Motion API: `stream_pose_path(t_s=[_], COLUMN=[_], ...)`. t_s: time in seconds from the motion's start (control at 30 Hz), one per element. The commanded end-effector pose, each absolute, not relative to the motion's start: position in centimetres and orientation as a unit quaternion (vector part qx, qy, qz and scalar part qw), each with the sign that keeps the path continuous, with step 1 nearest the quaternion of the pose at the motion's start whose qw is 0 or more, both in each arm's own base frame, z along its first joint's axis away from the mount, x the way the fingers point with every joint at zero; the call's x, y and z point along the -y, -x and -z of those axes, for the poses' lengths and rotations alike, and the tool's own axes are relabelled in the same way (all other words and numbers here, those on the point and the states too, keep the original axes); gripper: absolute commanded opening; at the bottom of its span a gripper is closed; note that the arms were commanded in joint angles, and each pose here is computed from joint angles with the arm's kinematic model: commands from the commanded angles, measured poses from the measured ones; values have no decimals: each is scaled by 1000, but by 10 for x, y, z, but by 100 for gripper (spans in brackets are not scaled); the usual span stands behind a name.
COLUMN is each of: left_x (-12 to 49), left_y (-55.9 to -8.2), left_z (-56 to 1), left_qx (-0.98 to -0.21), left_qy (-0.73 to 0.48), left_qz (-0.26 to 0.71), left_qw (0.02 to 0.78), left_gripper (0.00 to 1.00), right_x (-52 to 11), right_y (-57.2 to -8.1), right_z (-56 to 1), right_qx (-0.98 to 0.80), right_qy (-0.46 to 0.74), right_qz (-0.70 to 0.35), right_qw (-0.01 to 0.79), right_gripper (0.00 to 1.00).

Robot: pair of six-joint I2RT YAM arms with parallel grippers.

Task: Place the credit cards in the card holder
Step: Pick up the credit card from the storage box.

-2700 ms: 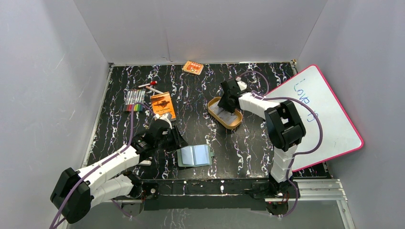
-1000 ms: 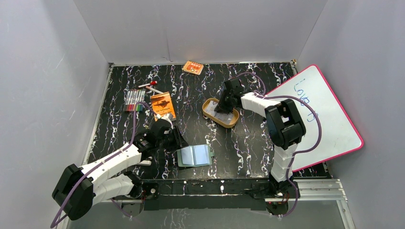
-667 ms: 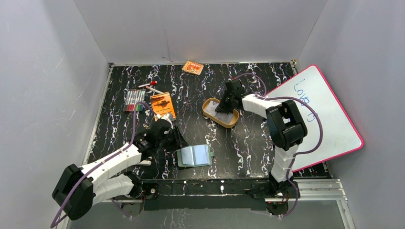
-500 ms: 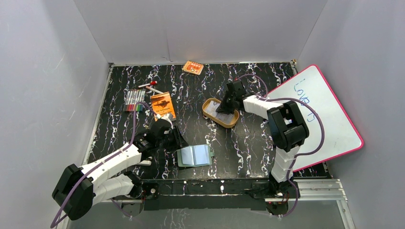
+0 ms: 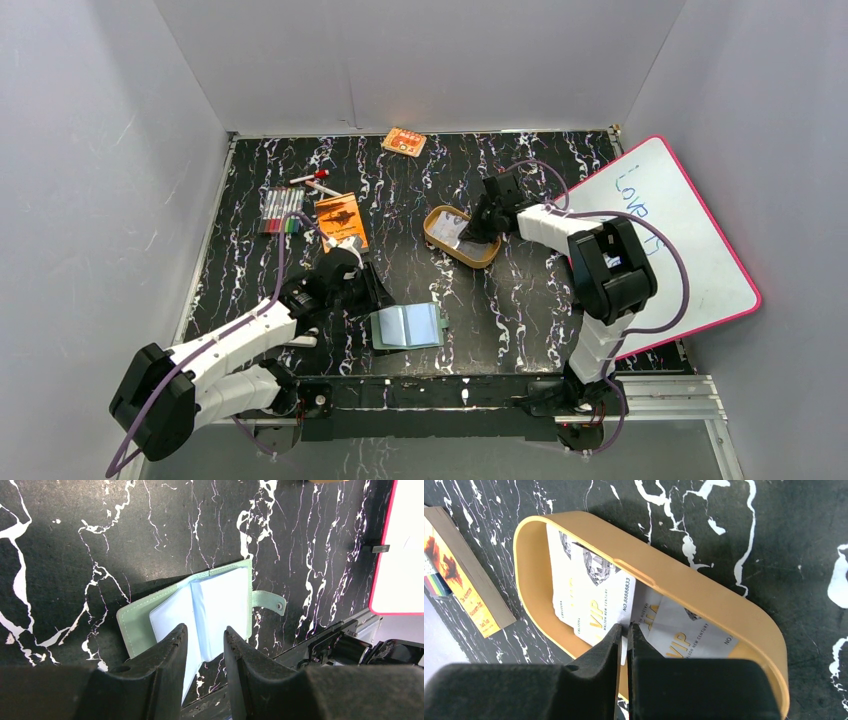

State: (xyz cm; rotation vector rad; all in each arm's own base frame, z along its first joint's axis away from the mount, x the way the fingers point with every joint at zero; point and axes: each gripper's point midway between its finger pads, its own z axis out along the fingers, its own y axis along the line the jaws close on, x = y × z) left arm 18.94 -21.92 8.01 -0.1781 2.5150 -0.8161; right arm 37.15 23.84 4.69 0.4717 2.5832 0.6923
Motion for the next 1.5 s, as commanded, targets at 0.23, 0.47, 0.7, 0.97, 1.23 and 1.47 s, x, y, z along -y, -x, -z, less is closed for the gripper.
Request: stream_pose_path(t_s=[0.23, 0.47, 0.7, 0.97, 1.23, 1.47], left_x=[225, 227, 226, 224, 225, 219], left_y=[-200, -201, -200, -200, -204, -207], left_z=[-97, -98, -96, -97, -100, -106], left_qx=[-915, -914, -915, -915, -914, -912], left_qy=[59, 59, 60, 60, 62, 66], left_qz=[304, 305, 303, 300, 301, 291], left_qw=[260, 261, 259, 261, 266, 282], left_gripper=[31, 31, 31, 31, 31, 31], right_x=[-240, -249, -252, -249, -241, -238], right_y=[-365, -370, -372, -375, -372, -369], right_z=[-83, -95, -92, -102, -110, -119], right_qx=[-914, -901, -898, -891, -891, -887], right_qy=[-175, -171, -174, -181, -189, -192], right_qz=[-290, -323, -332, -333, -321, -323], right_qw=[225, 234, 230, 250, 260, 269], right_gripper=[0, 0, 0, 0, 0, 0])
